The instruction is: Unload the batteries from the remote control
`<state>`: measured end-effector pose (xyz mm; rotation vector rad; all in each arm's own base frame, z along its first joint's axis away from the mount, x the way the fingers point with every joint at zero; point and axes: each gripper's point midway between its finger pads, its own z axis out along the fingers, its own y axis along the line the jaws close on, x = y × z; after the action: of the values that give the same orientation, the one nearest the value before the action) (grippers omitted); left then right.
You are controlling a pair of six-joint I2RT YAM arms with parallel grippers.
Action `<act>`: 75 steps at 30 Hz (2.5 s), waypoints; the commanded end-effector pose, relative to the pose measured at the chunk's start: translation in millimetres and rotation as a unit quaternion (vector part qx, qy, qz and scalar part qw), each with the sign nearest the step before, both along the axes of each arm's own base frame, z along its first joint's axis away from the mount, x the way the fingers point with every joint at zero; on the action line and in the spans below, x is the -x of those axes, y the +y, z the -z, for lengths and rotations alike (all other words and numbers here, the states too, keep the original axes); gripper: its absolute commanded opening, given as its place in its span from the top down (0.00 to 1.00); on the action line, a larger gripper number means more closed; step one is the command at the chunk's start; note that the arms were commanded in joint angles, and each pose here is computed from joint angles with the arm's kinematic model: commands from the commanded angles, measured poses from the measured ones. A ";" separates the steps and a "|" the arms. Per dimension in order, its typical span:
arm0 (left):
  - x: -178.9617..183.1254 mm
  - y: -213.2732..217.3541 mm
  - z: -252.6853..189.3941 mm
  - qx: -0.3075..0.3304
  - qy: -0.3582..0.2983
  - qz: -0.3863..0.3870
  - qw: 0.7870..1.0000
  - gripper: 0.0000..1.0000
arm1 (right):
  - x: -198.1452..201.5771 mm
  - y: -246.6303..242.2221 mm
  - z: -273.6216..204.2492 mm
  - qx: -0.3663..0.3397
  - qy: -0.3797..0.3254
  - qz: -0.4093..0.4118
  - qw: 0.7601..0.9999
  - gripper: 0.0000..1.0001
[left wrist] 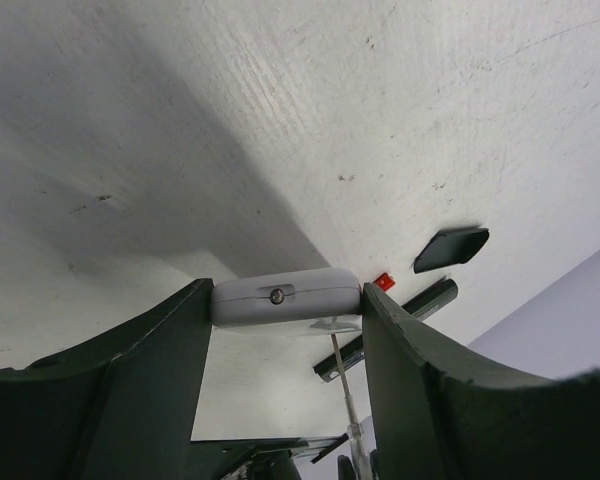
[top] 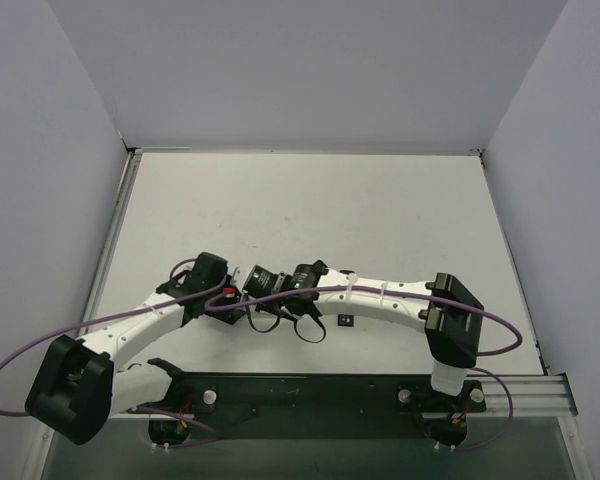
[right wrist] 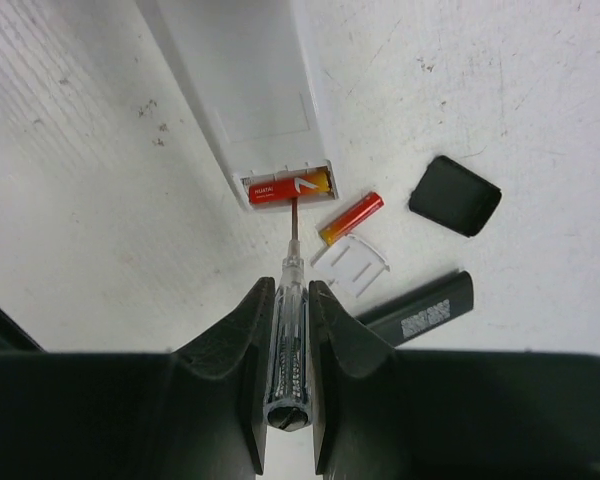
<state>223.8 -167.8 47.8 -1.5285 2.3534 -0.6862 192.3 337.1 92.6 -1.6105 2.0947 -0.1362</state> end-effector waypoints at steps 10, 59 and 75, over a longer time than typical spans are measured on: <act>9.4 -13.4 12.4 -0.001 0.035 0.100 0.994 1.00 | 7.4 -28.0 46.8 -0.118 0.107 0.081 0.984 1.00; -3.7 6.8 3.4 -0.019 -0.008 0.077 0.997 1.00 | 31.1 -37.0 48.4 -0.231 0.066 0.137 0.961 1.00; -73.2 3.3 -97.9 -0.044 -0.333 0.092 0.937 1.00 | 27.3 -44.3 19.9 -0.273 0.067 0.153 0.947 1.00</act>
<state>257.2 -163.1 74.8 -1.1119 2.2736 -0.8396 159.8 289.4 51.2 -1.0370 2.2422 0.3865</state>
